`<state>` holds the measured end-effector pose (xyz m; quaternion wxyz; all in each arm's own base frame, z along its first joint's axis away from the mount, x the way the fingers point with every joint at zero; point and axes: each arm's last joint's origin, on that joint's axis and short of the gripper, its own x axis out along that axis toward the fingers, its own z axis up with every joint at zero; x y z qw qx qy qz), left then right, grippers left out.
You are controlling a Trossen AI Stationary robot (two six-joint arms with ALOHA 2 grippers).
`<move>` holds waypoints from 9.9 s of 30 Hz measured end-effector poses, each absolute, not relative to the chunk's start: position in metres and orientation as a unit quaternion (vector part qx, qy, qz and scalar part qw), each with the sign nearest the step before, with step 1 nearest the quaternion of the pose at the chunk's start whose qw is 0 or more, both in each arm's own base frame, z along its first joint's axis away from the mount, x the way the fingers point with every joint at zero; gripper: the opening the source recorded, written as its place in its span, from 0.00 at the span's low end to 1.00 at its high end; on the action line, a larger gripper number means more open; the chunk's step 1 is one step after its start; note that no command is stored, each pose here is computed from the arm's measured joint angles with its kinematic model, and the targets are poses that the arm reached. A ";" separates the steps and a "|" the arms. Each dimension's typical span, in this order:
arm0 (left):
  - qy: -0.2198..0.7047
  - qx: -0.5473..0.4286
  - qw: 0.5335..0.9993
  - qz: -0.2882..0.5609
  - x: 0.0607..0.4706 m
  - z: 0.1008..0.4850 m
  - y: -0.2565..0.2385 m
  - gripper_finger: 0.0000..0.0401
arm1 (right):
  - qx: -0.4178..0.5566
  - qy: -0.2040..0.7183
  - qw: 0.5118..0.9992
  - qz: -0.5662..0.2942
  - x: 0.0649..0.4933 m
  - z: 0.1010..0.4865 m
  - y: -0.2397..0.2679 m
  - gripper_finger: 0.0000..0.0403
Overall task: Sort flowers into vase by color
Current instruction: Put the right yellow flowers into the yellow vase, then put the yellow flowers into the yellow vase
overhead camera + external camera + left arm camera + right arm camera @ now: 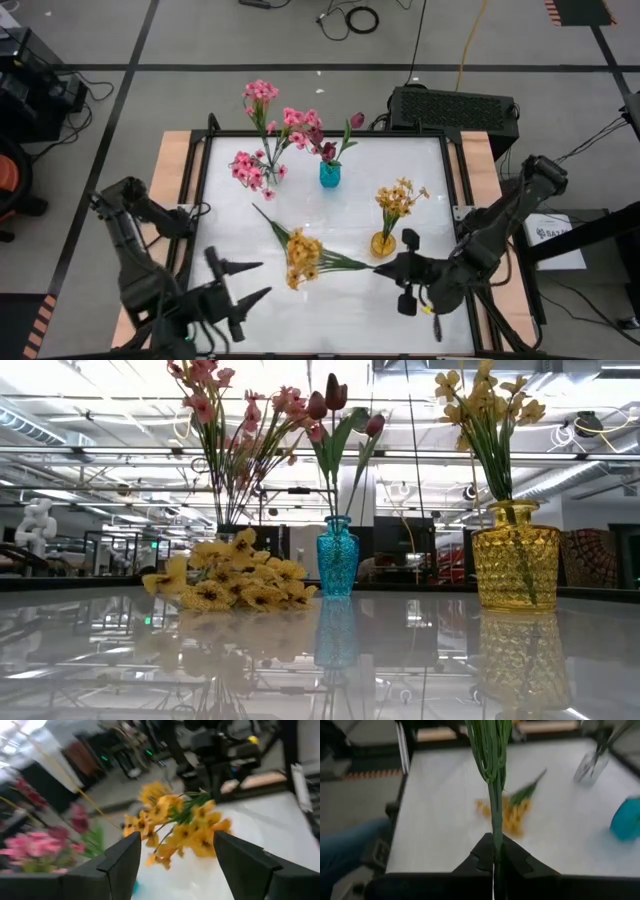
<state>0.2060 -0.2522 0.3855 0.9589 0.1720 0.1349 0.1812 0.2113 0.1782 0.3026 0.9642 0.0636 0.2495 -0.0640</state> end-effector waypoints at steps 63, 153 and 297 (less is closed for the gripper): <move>-0.034 0.081 0.989 0.121 0.348 0.397 -0.209 0.53 | -0.060 0.043 0.997 -0.012 0.248 0.356 0.158 0.00; 0.152 0.050 0.978 0.137 0.446 0.276 -0.125 0.06 | -0.024 0.195 0.980 -0.029 0.130 0.384 0.120 0.38; 0.422 0.116 0.897 -0.069 0.287 0.341 -0.178 0.03 | -0.046 0.159 0.985 -0.053 0.150 0.382 0.141 0.38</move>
